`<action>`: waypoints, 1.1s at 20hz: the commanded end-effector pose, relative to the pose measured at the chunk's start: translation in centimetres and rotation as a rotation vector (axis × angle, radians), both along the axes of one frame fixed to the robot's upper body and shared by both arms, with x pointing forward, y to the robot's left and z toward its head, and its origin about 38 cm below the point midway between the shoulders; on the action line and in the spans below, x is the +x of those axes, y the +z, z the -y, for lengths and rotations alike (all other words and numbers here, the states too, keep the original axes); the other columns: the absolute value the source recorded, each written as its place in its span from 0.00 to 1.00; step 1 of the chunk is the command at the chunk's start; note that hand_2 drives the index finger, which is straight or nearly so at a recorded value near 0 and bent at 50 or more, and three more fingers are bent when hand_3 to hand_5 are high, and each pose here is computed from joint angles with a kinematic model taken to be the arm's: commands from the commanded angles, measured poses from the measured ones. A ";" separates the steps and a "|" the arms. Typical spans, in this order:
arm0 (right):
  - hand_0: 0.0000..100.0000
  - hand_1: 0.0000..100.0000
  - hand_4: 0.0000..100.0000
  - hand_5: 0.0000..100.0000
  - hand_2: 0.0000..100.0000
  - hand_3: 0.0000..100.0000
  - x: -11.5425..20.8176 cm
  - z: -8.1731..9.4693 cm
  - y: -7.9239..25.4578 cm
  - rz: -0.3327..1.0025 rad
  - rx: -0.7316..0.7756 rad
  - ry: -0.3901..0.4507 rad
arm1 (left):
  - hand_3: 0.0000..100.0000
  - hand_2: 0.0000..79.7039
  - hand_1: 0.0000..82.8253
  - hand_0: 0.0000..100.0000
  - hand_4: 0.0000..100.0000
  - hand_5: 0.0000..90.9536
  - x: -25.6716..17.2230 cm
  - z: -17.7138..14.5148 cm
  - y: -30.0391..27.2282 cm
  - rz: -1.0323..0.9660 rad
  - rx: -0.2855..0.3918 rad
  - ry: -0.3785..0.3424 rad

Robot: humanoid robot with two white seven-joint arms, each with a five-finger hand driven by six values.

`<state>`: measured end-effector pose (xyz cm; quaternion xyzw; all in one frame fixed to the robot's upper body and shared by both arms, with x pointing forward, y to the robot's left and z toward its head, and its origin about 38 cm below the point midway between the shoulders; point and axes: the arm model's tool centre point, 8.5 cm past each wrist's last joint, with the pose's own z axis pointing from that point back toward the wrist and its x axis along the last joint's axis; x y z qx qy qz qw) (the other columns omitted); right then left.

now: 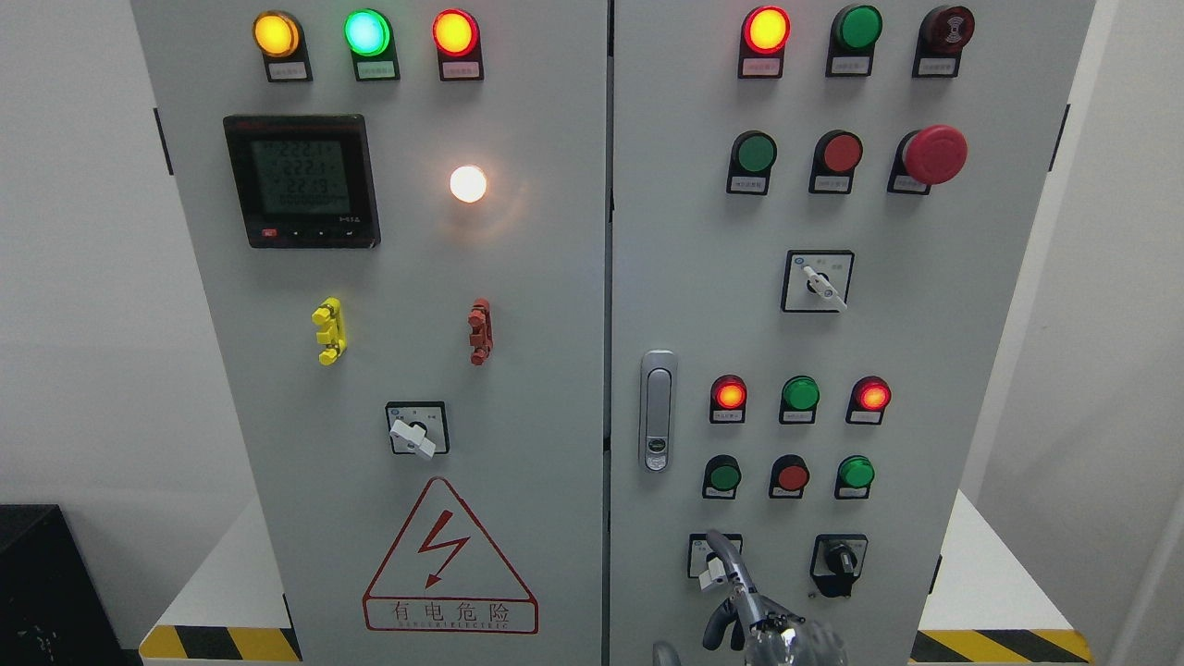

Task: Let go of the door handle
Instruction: 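Raise the right hand up toward the silver door handle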

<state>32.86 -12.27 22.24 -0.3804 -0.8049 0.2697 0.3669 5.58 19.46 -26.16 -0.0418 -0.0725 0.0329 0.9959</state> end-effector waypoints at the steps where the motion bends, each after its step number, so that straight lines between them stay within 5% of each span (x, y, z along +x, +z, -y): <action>1: 0.50 0.38 0.89 0.92 0.00 0.98 3.7 -1.3 -0.2 0.007 -0.162 -0.046 | 0.09 0.03 0.00 0.00 0.01 0.00 0.7 0.0 0.0 0.020 0.002 -0.021; 22: 0.51 0.36 0.90 0.95 0.00 1.00 7.8 -1.4 0.1 -0.026 -0.284 -0.176 | 0.09 0.03 0.00 0.00 0.01 0.00 0.7 0.0 0.0 0.020 0.002 -0.021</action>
